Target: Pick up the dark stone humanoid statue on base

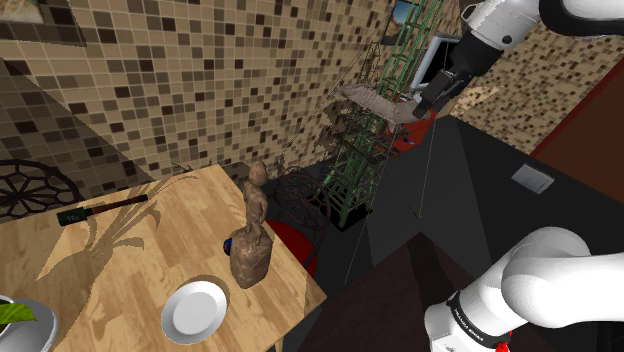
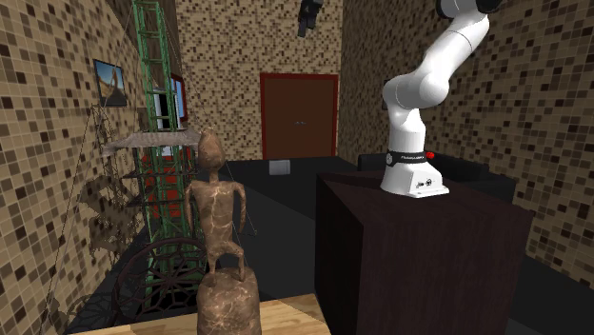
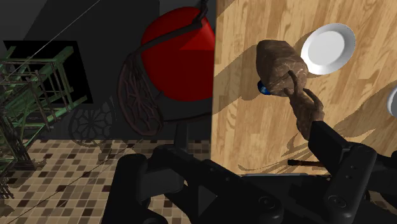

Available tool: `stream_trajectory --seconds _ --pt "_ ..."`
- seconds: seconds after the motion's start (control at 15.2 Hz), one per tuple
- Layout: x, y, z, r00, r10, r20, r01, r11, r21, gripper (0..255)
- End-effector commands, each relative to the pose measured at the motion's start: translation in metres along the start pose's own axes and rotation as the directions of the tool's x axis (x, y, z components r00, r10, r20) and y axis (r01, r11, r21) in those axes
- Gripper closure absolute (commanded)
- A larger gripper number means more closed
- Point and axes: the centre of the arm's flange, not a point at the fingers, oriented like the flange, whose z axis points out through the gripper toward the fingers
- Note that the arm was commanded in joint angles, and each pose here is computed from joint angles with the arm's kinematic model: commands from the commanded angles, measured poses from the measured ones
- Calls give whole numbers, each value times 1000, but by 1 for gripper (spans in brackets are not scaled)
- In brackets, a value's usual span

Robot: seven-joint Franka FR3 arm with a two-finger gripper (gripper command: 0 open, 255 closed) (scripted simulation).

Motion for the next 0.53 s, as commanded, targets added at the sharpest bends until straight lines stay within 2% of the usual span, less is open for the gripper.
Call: stream_trajectory --seconds 0.0,0.46 --pt "0 0 0 1000 0 0 0 1000 0 0" --pt "20 -48 74 1000 15 -19 -15 1000 12 0"
